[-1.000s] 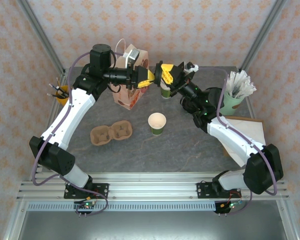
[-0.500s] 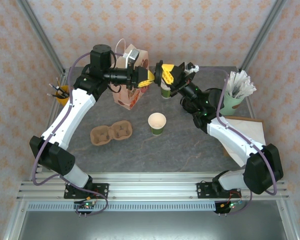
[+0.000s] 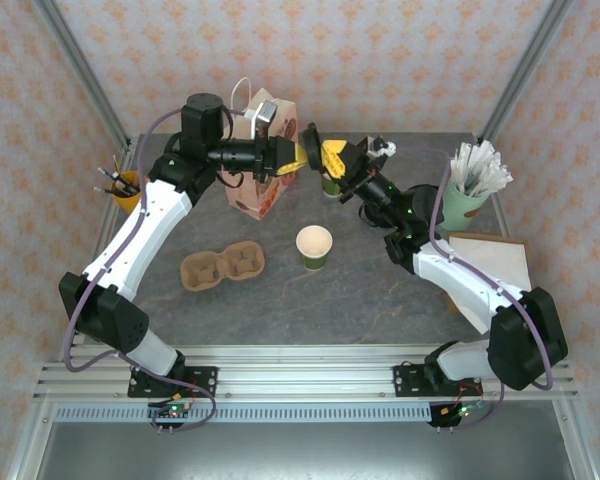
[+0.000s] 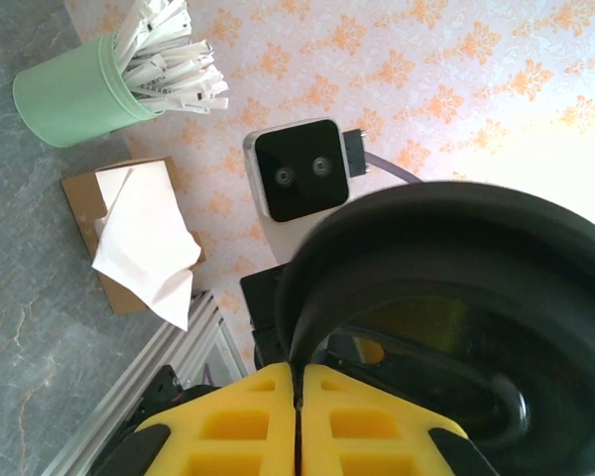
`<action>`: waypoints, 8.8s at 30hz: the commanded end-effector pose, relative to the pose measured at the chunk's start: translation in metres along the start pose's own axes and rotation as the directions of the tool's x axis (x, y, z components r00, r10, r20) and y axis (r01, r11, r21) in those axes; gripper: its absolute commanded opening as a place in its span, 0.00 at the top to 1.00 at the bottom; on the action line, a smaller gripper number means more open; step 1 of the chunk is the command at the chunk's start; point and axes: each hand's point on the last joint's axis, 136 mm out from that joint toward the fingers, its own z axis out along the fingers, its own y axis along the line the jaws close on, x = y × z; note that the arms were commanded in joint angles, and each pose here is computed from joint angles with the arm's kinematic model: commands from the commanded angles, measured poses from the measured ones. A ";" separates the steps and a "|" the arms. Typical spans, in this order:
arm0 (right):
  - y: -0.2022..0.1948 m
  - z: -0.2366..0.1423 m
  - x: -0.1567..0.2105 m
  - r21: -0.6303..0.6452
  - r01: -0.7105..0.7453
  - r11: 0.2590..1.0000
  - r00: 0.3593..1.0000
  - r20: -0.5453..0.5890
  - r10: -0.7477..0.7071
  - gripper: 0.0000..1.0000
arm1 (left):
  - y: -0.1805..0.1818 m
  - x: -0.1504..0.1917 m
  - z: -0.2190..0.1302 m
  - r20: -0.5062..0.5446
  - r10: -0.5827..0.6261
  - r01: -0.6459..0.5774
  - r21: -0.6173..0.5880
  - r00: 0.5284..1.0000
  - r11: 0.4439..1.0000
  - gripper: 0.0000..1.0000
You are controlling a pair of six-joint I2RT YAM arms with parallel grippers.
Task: Pack the takeout coffee
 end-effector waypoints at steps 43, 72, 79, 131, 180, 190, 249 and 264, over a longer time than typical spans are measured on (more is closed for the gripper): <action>-0.264 -0.157 -0.126 0.872 0.478 -0.105 0.859 -0.489 -0.152 0.23 | 0.219 0.090 -0.087 0.246 -0.029 0.220 -0.803 0.969 0.553 0.00; -0.322 -0.235 -0.156 0.790 0.360 -0.496 0.855 -0.492 -0.164 0.87 | 0.233 0.099 -0.108 0.251 0.040 0.201 -0.851 0.967 0.486 0.00; -0.291 -0.273 -0.146 0.786 0.223 -0.576 0.873 -0.424 -0.241 0.92 | 0.231 0.097 -0.105 0.250 0.047 0.193 -0.842 0.967 0.503 0.00; 0.087 -0.034 0.118 -0.107 0.161 -0.981 -0.987 -0.032 -0.159 1.00 | -0.110 0.129 -0.055 -0.107 0.785 -0.781 0.084 0.610 0.618 0.16; 0.060 -0.012 0.113 -0.157 0.627 -0.763 -0.779 -0.147 -0.610 0.62 | -0.090 0.121 -0.043 -0.171 0.812 -0.812 0.087 0.558 0.577 1.00; 0.066 -0.177 0.005 0.775 0.601 -0.194 0.187 -0.373 -0.909 0.00 | -0.009 0.103 -0.053 -0.311 0.919 -0.955 -0.245 0.241 0.168 1.00; -0.196 -0.235 -0.065 0.985 0.167 0.030 0.971 -0.159 -0.177 0.03 | 0.219 0.133 0.069 -0.781 0.191 -0.802 0.594 -0.594 -0.068 1.00; -0.221 -0.239 -0.067 0.989 0.141 0.043 0.983 -0.135 -0.126 0.20 | 0.219 0.133 0.083 -0.774 0.281 -0.815 0.577 -0.568 -0.058 1.00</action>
